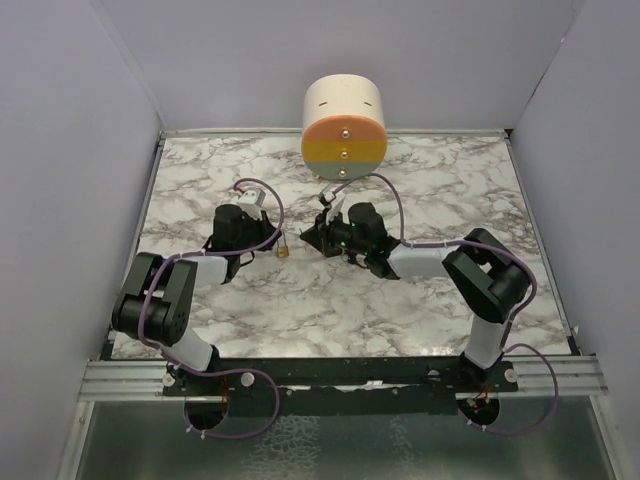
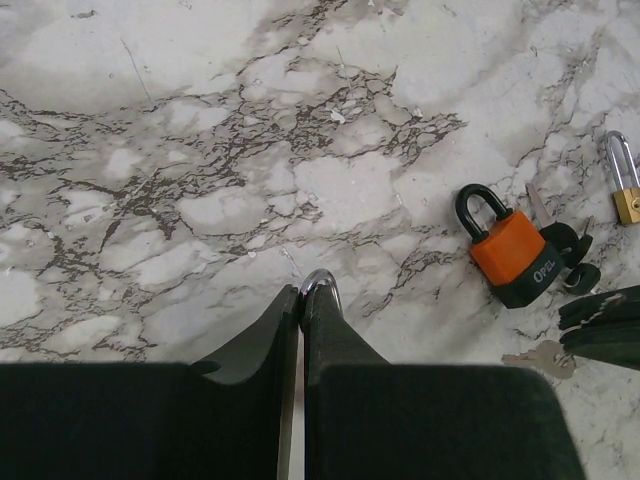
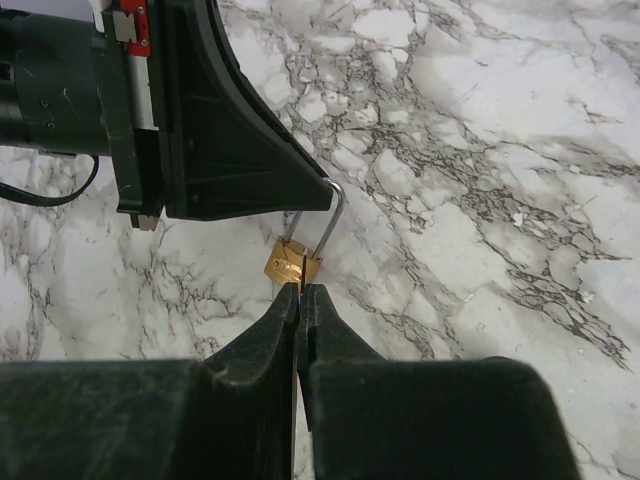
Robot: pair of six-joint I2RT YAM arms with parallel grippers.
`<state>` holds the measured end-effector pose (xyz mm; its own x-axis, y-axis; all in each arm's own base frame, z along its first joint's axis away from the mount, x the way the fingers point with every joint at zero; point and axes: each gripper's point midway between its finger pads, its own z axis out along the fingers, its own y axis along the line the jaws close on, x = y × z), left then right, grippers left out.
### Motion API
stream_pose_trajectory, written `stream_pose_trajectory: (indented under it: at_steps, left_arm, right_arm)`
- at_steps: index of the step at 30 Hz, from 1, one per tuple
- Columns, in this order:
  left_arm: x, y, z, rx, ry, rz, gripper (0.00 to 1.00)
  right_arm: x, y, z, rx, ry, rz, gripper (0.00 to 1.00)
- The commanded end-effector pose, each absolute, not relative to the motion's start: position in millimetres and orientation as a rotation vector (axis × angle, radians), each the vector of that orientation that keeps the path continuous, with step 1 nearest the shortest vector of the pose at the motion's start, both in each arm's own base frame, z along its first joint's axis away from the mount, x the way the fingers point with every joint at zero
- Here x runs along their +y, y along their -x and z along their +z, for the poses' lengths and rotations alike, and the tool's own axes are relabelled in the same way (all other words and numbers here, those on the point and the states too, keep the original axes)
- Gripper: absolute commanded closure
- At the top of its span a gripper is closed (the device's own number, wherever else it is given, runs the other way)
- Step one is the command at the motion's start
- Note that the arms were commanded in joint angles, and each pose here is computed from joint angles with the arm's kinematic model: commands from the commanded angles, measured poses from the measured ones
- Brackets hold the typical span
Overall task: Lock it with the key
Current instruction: Place the key at the center of the board.
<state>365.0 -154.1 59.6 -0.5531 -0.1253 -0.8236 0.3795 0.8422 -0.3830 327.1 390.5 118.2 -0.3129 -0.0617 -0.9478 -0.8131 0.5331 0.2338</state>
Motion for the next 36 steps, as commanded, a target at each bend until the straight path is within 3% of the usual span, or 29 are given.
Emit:
stream_pose_trajectory:
  at_steps: [1, 13, 27, 33, 36]
  left_arm:
    - [-154, -355, 35, 2.173, -0.225, -0.662, 1.0]
    - [-149, -354, 14, 2.28, -0.204, -0.625, 0.99]
    - [-142, -363, 21, 2.267, -0.171, -0.572, 0.78]
    - [-142, -372, 34, 2.223, -0.157, -0.56, 0.71]
    - [-140, -375, 45, 2.193, -0.152, -0.55, 0.68]
  right_arm:
    - [407, -327, 109, 1.755, 0.758, 0.942, 0.99]
    - [420, -340, 69, 1.843, 0.744, 0.941, 0.99]
    - [420, -343, 40, 1.914, 0.741, 0.914, 0.98]
    - [418, -343, 36, 1.925, 0.742, 0.903, 0.88]
    - [417, -345, 40, 1.913, 0.74, 0.89, 0.78]
